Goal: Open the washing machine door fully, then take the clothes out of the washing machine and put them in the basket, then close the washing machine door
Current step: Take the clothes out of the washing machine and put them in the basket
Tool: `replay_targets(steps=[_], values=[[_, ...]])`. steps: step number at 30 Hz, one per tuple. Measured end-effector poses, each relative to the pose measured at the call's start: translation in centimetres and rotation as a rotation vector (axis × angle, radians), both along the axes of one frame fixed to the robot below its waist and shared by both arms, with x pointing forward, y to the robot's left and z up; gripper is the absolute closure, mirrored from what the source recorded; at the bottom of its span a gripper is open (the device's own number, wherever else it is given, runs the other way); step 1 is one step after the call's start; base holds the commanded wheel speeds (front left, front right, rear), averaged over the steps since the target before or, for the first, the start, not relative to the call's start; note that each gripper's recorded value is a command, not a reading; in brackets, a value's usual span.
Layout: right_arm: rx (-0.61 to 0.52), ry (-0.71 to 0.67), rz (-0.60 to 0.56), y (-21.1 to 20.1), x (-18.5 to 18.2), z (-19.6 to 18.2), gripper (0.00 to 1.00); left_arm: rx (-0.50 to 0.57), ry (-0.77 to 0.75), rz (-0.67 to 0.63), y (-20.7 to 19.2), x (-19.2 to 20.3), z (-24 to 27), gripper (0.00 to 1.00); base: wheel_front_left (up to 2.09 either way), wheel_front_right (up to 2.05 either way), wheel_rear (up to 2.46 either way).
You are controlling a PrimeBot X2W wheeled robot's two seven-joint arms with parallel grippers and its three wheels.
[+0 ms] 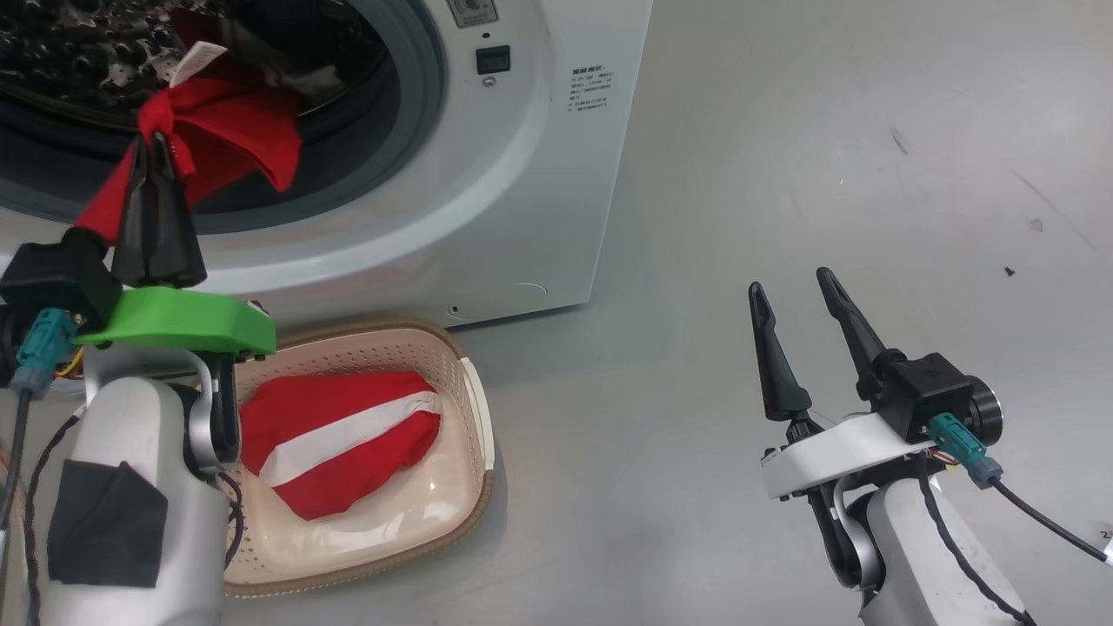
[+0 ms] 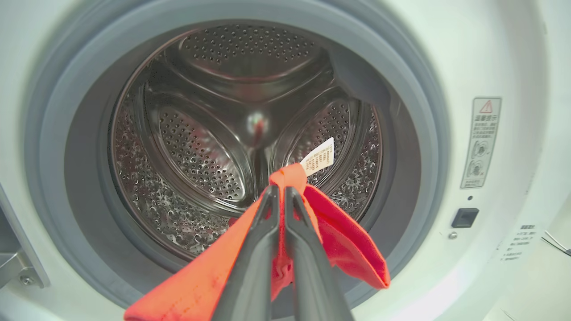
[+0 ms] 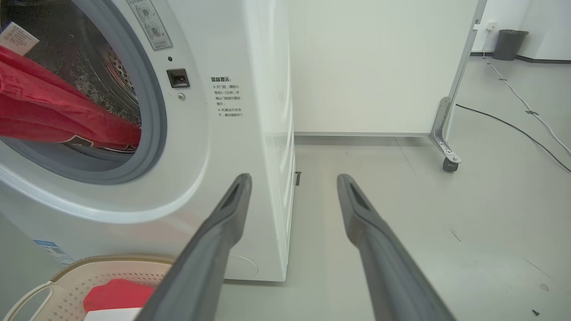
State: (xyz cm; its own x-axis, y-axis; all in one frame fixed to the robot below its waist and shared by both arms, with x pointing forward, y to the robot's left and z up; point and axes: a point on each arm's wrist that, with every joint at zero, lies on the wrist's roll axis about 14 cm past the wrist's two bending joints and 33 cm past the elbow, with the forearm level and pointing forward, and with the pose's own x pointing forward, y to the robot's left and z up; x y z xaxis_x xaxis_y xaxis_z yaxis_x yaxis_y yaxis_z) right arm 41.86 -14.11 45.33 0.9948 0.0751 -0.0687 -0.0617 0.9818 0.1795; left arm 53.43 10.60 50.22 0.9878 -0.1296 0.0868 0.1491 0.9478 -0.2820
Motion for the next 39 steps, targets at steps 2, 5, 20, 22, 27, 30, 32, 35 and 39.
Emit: replay_targets(steps=[2, 5, 20, 22, 27, 30, 32, 35, 39], values=[[0.003, -0.004, 0.003, 0.1, -0.2, 0.2, 0.00, 0.001, -0.023, 0.007, 0.1, -0.7, 0.8, 1.00, 0.00, 0.00, 0.00], [0.008, -0.013, 0.019, 0.8, -0.5, 0.6, 0.00, 0.010, -0.073, 0.026, 0.8, -1.8, 2.7, 1.00, 0.00, 0.00, 0.00], [0.011, -0.066, 0.062, 2.0, -1.9, 2.6, 0.00, 0.016, -0.329, 0.061, 1.9, -6.0, 11.7, 1.00, 0.00, 0.00, 0.00], [0.008, -0.073, 0.064, 2.0, -2.0, 2.8, 0.00, 0.021, -0.355, 0.060, 1.9, -6.5, 12.5, 1.00, 0.00, 0.00, 0.00], [0.012, -0.076, 0.076, 2.3, -2.5, 3.0, 0.00, 0.026, -0.428, 0.069, 2.0, -8.0, 14.9, 1.00, 0.00, 0.00, 0.00], [0.012, -0.083, 0.078, 2.4, -2.7, 3.2, 0.00, 0.022, -0.483, 0.073, 2.2, -8.9, 16.5, 1.00, 0.00, 0.00, 0.00], [0.011, -0.084, 0.076, 2.3, -2.9, 3.3, 0.00, 0.021, -0.514, 0.072, 2.1, -9.6, 17.5, 1.00, 0.00, 0.00, 0.00], [0.012, -0.082, 0.082, 2.5, -3.2, 3.2, 0.00, 0.030, -0.546, 0.078, 2.3, -10.4, 18.4, 1.00, 0.00, 0.00, 0.00], [0.012, -0.088, 0.095, 2.8, -3.2, 3.4, 0.00, 0.032, -0.541, 0.088, 2.5, -11.1, 18.1, 1.00, 0.00, 0.00, 0.00]])
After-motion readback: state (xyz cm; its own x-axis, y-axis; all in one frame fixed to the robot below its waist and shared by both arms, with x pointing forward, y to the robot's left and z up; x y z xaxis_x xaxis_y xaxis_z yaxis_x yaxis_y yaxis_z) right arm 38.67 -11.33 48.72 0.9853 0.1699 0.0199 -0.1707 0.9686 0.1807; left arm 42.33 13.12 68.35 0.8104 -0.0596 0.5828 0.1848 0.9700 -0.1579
